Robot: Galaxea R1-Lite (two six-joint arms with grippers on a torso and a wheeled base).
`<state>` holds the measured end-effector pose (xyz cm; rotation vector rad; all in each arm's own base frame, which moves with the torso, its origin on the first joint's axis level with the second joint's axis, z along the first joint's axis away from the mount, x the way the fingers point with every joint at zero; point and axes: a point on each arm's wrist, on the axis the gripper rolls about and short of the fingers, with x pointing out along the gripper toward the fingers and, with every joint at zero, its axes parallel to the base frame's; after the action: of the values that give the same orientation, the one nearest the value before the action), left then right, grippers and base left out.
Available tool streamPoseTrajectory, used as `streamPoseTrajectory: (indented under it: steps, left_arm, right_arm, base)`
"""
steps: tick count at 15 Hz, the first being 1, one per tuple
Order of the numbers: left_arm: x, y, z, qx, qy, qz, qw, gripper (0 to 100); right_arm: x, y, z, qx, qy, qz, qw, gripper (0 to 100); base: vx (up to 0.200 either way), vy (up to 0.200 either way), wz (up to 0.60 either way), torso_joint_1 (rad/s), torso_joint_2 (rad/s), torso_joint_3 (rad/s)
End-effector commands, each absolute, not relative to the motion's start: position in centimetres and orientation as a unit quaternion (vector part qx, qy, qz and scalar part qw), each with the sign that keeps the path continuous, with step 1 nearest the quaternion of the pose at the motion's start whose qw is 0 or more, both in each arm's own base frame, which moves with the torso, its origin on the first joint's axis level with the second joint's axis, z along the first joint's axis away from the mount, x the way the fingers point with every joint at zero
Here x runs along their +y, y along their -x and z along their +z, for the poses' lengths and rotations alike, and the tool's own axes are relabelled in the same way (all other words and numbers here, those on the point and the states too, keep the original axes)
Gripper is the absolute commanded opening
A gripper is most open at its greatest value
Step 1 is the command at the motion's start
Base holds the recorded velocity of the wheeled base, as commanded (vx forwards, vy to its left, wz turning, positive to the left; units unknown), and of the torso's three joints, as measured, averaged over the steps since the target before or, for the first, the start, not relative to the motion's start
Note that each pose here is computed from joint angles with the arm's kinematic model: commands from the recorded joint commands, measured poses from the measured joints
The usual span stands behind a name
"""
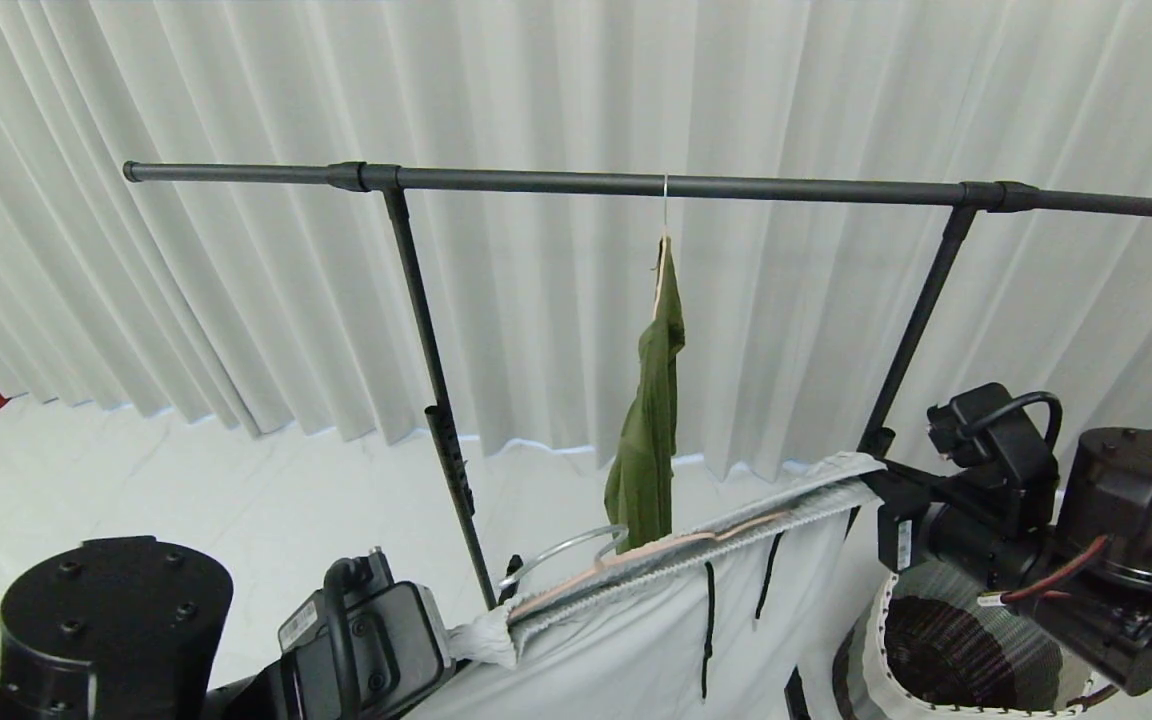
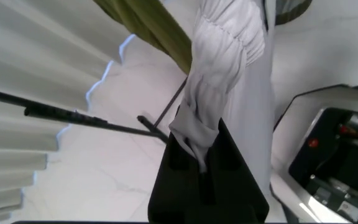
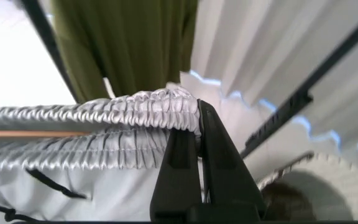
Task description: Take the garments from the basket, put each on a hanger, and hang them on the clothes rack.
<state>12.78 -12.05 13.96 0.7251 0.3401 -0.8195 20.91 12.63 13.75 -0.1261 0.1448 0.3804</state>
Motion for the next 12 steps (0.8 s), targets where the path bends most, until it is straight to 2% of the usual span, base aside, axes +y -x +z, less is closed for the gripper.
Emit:
streamPoseTrajectory:
  steps: [1, 5, 7, 12]
  left_arm:
    - [-12.1, -13.5, 14.0, 0.167, -0.344, -0.376, 0.844, 0]
    - [-12.4, -16.6, 16.6, 0.149, -0.303, -0.325, 0.883, 0]
    - [-12.9, -17.3, 18.2, 0.128, -0.261, -0.314, 0.904, 0]
    - [-13.9, -18.0, 19.6, 0.061, -0.234, -0.311, 0.919, 0]
  right_arm:
    - [12.5, -20.5, 14.7, 0.051, 0.067, 0.196, 0.977, 0]
    - [12.9, -20.3, 16.7, 0.0, 0.095, 0.226, 0.97, 0]
    - [13.3, -20.1, 17.8, -0.027, 0.11, 0.235, 0.965, 0]
    - [15.3, -19.5, 19.4, -0.071, 0.138, 0.268, 0.951, 0]
  base:
    - [0.0, 0.0, 0.0, 0.0, 0.0, 0.0]
    - [0.0, 0.0, 0.0, 0.0, 0.0, 0.0]
    - [0.0, 0.0, 0.0, 0.0, 0.0, 0.0]
    - [0.0, 0.0, 0.0, 0.0, 0.0, 0.0]
